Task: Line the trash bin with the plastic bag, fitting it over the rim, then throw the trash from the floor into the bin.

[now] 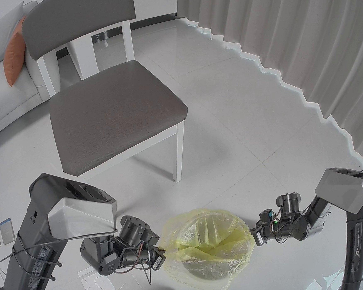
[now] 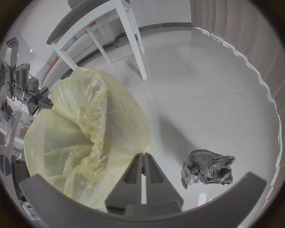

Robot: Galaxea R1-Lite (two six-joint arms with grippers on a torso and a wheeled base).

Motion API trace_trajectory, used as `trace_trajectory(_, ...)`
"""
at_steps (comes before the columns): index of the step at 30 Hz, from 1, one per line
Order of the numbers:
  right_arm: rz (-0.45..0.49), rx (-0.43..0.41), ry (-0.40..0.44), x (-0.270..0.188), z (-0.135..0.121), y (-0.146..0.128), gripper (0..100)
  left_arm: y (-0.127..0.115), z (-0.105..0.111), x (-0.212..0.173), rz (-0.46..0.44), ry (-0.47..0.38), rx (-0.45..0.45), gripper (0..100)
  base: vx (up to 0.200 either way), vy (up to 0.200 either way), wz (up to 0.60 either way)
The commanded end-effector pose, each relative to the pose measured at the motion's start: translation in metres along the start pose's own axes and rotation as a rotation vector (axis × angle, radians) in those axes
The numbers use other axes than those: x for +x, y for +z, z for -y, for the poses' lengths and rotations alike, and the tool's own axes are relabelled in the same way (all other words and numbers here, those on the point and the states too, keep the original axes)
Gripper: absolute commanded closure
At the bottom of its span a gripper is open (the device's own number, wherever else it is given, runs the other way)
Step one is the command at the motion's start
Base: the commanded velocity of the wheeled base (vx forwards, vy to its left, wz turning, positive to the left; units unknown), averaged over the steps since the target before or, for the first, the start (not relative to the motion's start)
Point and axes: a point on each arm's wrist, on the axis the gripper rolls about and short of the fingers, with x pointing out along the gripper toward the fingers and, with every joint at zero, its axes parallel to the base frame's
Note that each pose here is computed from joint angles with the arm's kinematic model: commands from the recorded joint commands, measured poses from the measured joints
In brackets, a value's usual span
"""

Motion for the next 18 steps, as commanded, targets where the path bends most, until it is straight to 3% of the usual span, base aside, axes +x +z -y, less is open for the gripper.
trace_trajectory(1,0.012,0.0,-0.011,-0.002,0.005,0.003,100,0.026,0.0,0.011,0.065,-0.001,0.022,100,0.0,0.0,0.0)
trace_trajectory(9,0.033,-0.006,-0.02,-0.004,0.007,0.01,100,0.041,0.002,0.024,0.023,-0.009,0.026,100,0.0,0.0,0.0)
trace_trajectory(18,0.032,-0.006,-0.019,-0.004,0.006,0.01,100,0.03,-0.01,0.013,-0.026,0.019,0.063,100,0.0,0.0,0.0)
